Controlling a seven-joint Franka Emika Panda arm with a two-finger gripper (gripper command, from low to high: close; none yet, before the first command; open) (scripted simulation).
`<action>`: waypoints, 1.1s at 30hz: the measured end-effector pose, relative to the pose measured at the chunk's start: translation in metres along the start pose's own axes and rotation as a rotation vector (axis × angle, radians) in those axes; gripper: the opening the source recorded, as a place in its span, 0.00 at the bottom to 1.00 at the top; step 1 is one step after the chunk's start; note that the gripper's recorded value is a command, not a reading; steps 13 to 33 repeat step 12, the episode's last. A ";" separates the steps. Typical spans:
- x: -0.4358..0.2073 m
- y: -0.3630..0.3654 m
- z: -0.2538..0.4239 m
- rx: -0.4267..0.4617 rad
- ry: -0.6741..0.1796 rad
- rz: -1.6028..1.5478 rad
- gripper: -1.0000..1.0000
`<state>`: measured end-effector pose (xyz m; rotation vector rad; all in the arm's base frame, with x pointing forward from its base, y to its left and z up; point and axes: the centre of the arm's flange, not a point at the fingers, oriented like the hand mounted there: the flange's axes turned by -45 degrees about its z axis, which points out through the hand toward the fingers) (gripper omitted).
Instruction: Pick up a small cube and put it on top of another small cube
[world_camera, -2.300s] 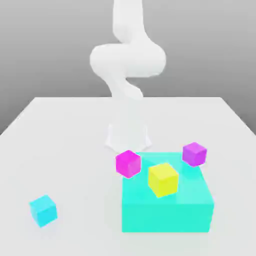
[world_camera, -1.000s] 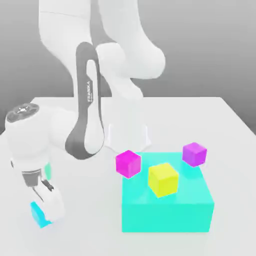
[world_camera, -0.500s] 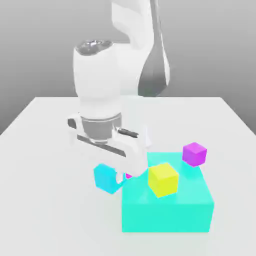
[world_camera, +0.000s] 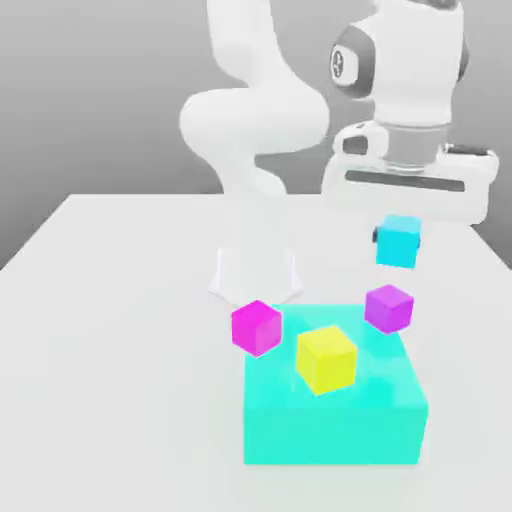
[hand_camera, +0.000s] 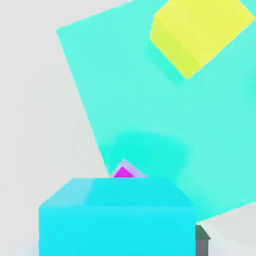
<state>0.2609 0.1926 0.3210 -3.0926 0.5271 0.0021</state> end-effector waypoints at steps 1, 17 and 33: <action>-0.001 0.000 0.010 -0.001 0.001 -0.001 0.00; -0.002 0.000 0.030 -0.004 0.002 -0.002 1.00; -0.002 0.000 0.030 -0.004 0.002 -0.002 1.00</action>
